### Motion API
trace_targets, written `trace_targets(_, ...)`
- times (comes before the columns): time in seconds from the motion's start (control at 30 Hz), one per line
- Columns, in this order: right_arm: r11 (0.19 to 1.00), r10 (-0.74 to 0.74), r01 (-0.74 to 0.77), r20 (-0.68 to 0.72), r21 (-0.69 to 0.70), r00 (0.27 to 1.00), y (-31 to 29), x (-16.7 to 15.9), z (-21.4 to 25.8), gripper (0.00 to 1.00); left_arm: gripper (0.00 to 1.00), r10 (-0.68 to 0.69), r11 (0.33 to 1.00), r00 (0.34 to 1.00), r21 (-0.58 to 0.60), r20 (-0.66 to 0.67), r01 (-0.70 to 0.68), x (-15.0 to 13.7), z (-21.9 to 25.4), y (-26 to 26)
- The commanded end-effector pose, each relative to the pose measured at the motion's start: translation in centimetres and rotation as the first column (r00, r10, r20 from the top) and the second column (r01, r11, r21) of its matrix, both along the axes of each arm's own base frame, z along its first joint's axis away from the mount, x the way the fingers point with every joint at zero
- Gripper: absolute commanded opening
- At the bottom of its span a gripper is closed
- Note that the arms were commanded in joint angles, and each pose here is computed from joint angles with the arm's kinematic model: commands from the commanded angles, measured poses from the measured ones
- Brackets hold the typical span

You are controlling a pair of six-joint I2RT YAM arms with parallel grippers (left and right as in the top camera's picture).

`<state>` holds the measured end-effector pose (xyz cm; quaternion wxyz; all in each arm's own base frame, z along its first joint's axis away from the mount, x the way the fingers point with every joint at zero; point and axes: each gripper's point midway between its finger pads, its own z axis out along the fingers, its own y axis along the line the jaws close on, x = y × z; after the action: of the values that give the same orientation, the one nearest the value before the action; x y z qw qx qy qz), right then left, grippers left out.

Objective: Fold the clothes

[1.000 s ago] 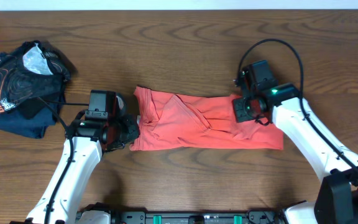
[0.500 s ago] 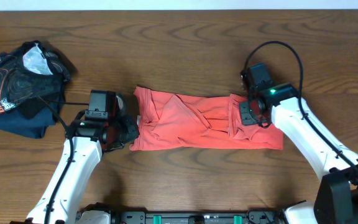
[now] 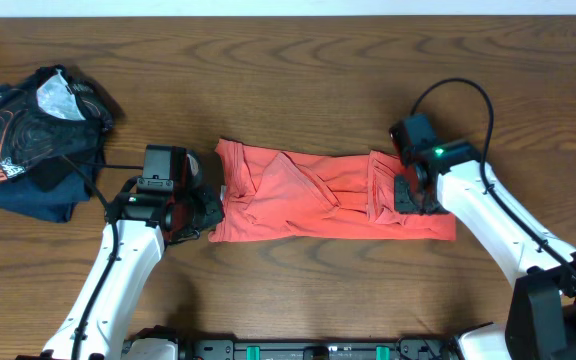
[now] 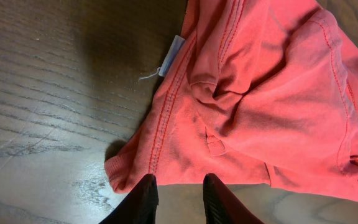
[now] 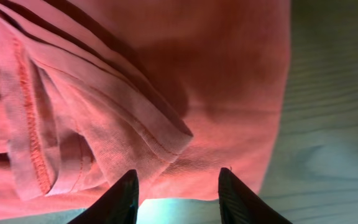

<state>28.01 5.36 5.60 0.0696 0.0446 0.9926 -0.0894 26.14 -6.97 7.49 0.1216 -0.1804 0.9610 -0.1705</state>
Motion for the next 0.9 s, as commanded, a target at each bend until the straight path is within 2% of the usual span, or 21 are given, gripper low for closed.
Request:
trace_targets(0.0,0.996,-0.088,0.089,-0.02,0.014,0.996,-0.2,-1.1,-1.3,0.38,0.27,-0.001,1.0,1.0,0.013,-0.006,0.001,-0.2,-0.3,0.3)
trace_targets(0.2,0.991,-0.121,0.12,0.005,0.053,0.993,0.2,-1.1,-2.8,0.38,0.27,-0.001,1.0,1.0,0.013,-0.006,0.001,-0.2,-0.3,0.3)
trace_targets(0.27,0.99,-0.12,0.118,0.023,0.076,0.993,0.6,-0.6,-3.0,0.34,0.27,-0.001,1.0,1.0,0.013,-0.006,0.001,-0.2,-0.3,0.3)
trace_targets(0.33,0.988,-0.118,0.113,0.042,0.103,0.992,1.1,0.0,-3.0,0.25,0.27,-0.001,1.0,1.0,0.013,-0.006,0.001,-0.2,-0.3,0.3)
trace_targets(0.43,0.983,-0.113,0.103,0.061,0.149,0.992,2.0,0.6,-3.0,0.07,0.27,-0.001,1.0,1.0,0.013,-0.006,0.001,-0.2,-0.3,0.3)
trace_targets(0.47,0.982,-0.097,0.085,0.063,0.171,0.993,2.4,0.8,-3.0,0.02,0.27,-0.001,1.0,1.0,0.013,-0.006,0.001,-0.2,-0.3,0.3)
trace_targets(0.53,0.974,-0.044,0.029,0.063,0.226,0.997,3.6,1.0,-2.9,0.01,0.27,-0.001,1.0,1.0,0.013,-0.006,0.001,-0.2,-0.3,0.3)
trace_targets(0.63,0.91,0.151,-0.172,0.086,0.377,0.985,7.4,1.1,-2.4,0.01,0.27,-0.001,1.0,1.0,0.013,-0.006,0.001,-0.2,-0.3,0.3)
trace_targets(0.7,0.812,0.313,-0.334,0.125,0.478,0.941,10.5,0.3,-1.7,0.08,0.27,-0.001,1.0,1.0,0.013,-0.005,0.001,-0.2,-0.3,0.3)
trace_targets(0.8,0.693,0.458,-0.468,0.166,0.549,0.873,13.1,-1.3,-1.0,0.18,0.27,-0.002,1.0,1.0,0.013,-0.005,0.002,-0.2,-0.3,0.3)
trace_targets(0.83,0.689,0.472,-0.478,0.164,0.545,0.866,13.3,-1.6,-1.1,0.36,0.27,-0.001,1.0,1.0,0.013,-0.006,0.001,-0.2,-0.3,0.3)
trace_targets(0.87,0.692,0.476,-0.482,0.162,0.537,0.864,13.3,-1.6,-1.1,0.42,0.27,-0.001,1.0,1.0,0.013,-0.006,0.001,-0.2,-0.3,0.3)
